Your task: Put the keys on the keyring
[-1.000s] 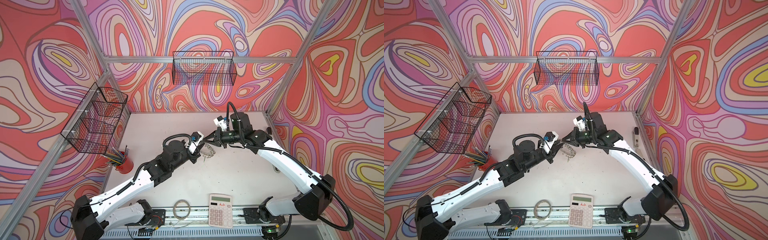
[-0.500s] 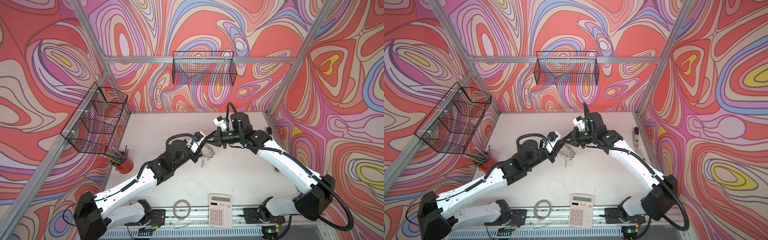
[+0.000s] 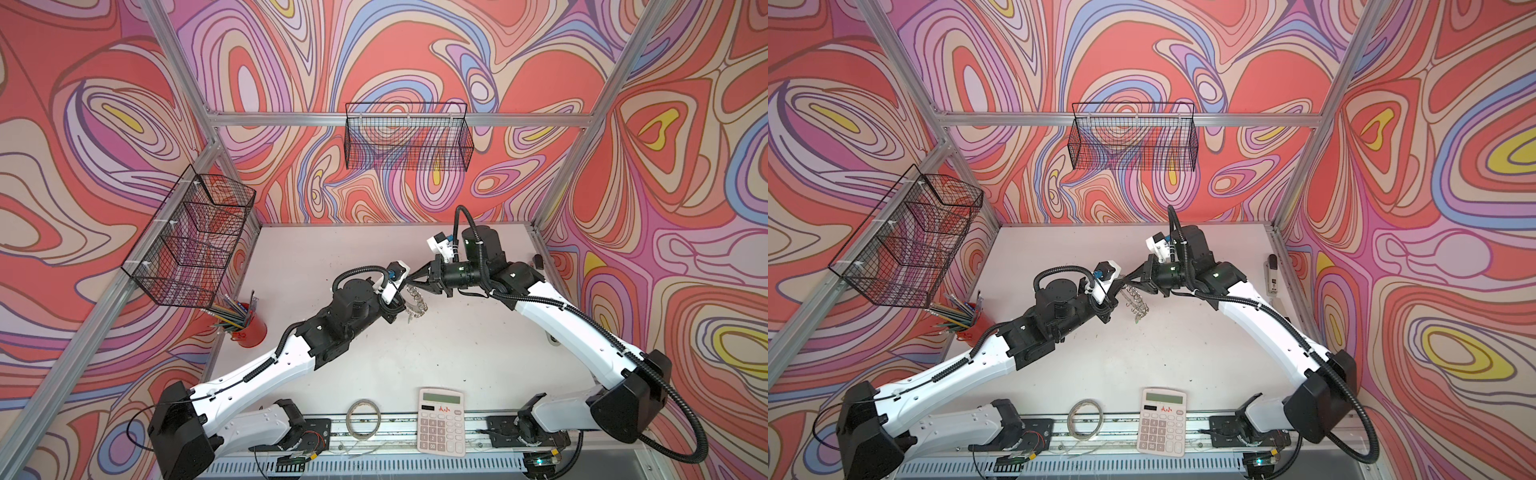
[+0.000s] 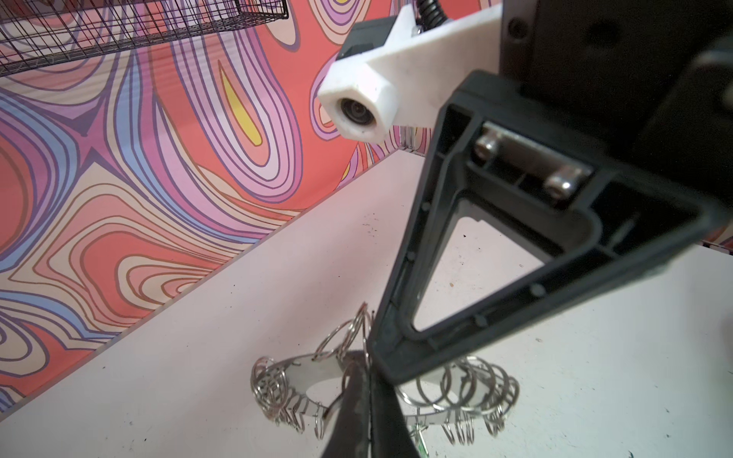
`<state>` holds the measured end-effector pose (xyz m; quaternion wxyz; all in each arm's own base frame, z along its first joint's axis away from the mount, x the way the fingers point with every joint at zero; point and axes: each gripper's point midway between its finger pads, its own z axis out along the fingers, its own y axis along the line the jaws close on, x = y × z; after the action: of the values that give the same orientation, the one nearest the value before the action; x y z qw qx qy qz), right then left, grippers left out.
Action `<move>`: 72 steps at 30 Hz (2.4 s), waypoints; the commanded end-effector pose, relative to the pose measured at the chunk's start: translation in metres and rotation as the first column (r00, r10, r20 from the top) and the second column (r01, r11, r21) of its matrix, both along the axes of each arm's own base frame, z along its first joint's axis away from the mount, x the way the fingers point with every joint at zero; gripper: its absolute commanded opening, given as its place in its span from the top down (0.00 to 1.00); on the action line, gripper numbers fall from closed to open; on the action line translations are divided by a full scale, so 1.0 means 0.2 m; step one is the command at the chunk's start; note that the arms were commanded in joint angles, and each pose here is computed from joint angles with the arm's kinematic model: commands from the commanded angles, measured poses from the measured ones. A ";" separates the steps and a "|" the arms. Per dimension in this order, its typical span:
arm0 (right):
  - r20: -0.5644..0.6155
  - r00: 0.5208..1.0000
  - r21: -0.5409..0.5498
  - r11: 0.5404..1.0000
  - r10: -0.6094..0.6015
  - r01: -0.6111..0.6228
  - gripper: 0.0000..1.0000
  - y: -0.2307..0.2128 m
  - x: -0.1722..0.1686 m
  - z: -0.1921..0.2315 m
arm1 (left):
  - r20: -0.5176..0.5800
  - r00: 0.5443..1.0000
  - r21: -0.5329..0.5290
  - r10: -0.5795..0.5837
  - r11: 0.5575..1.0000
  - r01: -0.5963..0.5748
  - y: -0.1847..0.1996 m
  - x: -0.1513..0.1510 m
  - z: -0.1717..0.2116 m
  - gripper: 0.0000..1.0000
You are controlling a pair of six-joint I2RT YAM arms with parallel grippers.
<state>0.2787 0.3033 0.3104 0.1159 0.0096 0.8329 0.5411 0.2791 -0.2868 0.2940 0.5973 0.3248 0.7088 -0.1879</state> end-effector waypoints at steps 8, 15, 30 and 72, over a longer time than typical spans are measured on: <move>0.057 0.998 0.014 0.999 0.030 -0.031 1.00 0.00 -0.02 0.07 | 0.019 0.994 -0.094 -0.105 0.990 0.106 -0.07 -0.08 0.14 1.00; 0.183 0.982 -0.055 0.998 0.040 -0.031 0.62 -0.04 0.01 0.20 | -0.044 0.991 -0.098 -0.123 0.988 0.118 -0.08 -0.10 0.11 1.00; 0.456 0.890 -0.259 0.956 -0.008 0.141 0.57 -0.30 0.00 0.31 | -0.301 0.952 -0.198 -0.055 0.980 -0.006 -0.09 -0.06 0.09 1.00; 0.738 0.536 -0.509 0.860 0.410 0.043 0.29 -0.18 -0.04 -0.03 | -0.596 0.803 -0.255 0.009 0.946 -0.201 -0.13 -0.03 0.30 1.00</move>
<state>0.2779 0.2719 0.3138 0.4375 -0.3457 0.7781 0.2890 0.2738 -0.3066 0.3316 0.3883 0.1147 0.8532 -0.3289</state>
